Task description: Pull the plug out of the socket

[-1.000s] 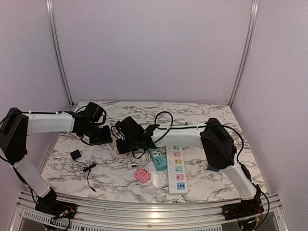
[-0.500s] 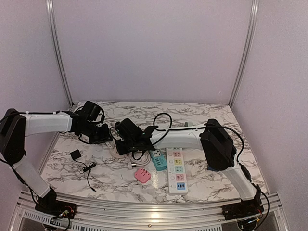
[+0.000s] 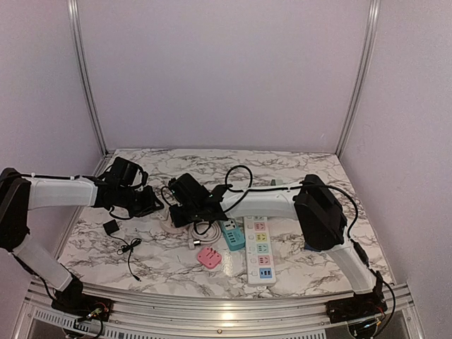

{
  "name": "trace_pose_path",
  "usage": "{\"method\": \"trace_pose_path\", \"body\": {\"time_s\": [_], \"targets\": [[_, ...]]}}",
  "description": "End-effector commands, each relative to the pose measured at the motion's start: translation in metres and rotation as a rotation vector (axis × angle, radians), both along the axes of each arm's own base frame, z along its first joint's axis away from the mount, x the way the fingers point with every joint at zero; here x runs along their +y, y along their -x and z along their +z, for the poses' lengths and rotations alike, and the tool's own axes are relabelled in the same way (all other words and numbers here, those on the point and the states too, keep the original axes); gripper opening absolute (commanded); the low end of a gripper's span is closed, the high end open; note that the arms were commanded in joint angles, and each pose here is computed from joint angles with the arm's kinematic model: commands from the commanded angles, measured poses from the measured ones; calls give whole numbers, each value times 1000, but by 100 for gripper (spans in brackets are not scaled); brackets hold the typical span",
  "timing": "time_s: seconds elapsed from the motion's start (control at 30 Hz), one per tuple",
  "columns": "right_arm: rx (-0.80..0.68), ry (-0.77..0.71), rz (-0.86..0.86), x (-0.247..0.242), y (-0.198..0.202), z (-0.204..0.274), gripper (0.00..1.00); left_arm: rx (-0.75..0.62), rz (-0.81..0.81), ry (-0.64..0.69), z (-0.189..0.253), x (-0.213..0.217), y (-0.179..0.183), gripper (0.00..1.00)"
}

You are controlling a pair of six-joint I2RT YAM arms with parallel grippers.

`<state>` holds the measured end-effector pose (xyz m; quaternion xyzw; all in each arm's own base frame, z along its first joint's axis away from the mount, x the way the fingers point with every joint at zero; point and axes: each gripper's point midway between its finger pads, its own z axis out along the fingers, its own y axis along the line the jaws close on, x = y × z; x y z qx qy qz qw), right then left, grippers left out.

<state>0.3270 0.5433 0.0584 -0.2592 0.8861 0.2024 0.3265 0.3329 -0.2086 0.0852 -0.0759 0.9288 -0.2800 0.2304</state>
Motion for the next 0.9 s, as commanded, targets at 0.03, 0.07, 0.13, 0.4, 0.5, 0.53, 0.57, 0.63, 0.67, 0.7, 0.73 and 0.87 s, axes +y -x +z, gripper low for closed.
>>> {"method": "trace_pose_path", "body": {"time_s": [0.03, 0.07, 0.13, 0.4, 0.5, 0.53, 0.57, 0.63, 0.67, 0.7, 0.73, 0.87], "targets": [[89, 167, 15, -22, 19, -62, 32, -140, -50, 231, 55, -27, -14, 0], [88, 167, 13, -22, 19, -62, 33, -138, -49, 239, 54, -27, -15, 0], [86, 168, 8, -23, 18, -62, 33, -139, -55, 256, 55, -29, -16, 0], [83, 164, 14, -21, 17, -61, 34, -173, -85, 266, 63, -31, -15, 0], [81, 157, 15, -18, 17, -58, 35, -176, -85, 248, 61, -29, -15, 0], [82, 157, 16, -18, 17, -58, 35, -177, -86, 241, 61, -29, -15, 0], [82, 158, 16, -18, 17, -57, 35, -185, -83, 232, 62, -29, -16, 0], [83, 159, 16, -18, 17, -58, 35, -195, -87, 193, 65, -29, -18, 0], [83, 158, 13, -19, 17, -58, 35, -194, -94, 184, 66, -29, -17, 0], [83, 154, 14, -19, 17, -57, 36, -197, -99, 194, 69, -31, -17, 0], [83, 152, 15, -18, 17, -57, 36, -200, -99, 199, 71, -31, -18, 0], [77, 151, 17, -16, 16, -54, 37, -195, -98, 198, 71, -32, -17, 0]]}}
